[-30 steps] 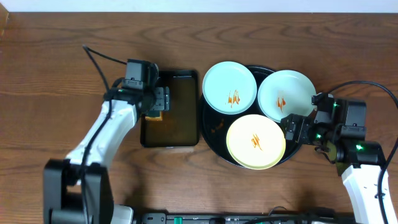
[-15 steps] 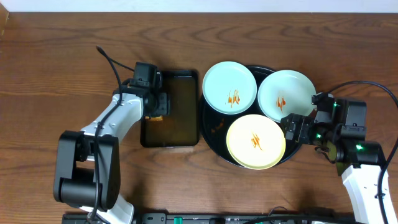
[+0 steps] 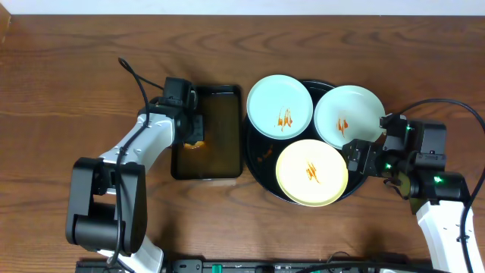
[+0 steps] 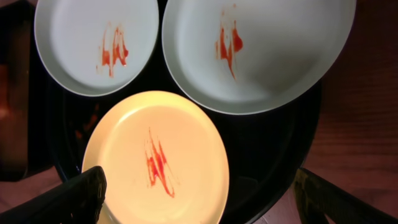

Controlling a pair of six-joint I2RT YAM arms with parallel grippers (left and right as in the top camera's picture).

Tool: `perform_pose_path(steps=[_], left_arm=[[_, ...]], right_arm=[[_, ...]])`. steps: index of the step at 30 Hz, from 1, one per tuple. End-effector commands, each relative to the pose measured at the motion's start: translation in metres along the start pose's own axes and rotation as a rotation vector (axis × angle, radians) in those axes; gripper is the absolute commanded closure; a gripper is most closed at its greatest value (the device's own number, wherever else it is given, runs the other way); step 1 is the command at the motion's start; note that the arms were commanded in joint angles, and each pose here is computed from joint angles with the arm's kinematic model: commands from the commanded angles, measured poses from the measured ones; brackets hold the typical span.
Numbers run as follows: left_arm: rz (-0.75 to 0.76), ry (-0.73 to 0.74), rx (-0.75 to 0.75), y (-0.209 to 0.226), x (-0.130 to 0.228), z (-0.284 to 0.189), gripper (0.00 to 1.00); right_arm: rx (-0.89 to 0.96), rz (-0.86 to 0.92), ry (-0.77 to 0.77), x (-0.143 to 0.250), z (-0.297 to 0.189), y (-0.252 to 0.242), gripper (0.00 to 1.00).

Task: Clean dirty plates on tray and stack at the side

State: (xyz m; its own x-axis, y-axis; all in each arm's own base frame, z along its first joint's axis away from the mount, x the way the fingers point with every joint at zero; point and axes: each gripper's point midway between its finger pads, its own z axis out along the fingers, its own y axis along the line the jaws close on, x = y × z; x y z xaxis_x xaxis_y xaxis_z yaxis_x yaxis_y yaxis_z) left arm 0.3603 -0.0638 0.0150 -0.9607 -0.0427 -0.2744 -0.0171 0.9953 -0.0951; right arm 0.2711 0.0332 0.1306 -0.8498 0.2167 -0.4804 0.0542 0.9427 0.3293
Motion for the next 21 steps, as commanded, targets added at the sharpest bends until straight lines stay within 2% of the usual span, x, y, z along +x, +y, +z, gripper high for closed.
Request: perform_pose_path(steps=[1, 4, 7, 11, 14, 21], left_arm=[[0.007, 0.037, 0.016, -0.008, 0.007, 0.002, 0.93], [0.022, 0.043, 0.034, -0.016, 0.009, 0.002, 0.93], [0.036, 0.018, 0.043, -0.022, 0.006, -0.006, 0.93], [0.041, -0.06, 0.06, -0.026, -0.006, -0.035, 0.93], [0.045, -0.137, 0.077, -0.029, -0.016, -0.064, 0.93], [0.035, -0.17, 0.087, -0.031, -0.019, -0.077, 0.93]], right_arm=[[0.076, 0.001, 0.001, -0.002, -0.003, -0.01, 0.07], [0.136, 0.028, 0.049, 0.01, -0.002, -0.022, 0.09], [0.088, 0.037, 0.114, 0.022, 0.005, -0.015, 0.14], [0.076, 0.042, 0.181, 0.033, 0.016, -0.017, 0.25], [0.08, 0.055, 0.225, 0.038, 0.03, -0.021, 0.37], [0.063, 0.067, 0.297, 0.044, 0.058, -0.025, 0.46]])
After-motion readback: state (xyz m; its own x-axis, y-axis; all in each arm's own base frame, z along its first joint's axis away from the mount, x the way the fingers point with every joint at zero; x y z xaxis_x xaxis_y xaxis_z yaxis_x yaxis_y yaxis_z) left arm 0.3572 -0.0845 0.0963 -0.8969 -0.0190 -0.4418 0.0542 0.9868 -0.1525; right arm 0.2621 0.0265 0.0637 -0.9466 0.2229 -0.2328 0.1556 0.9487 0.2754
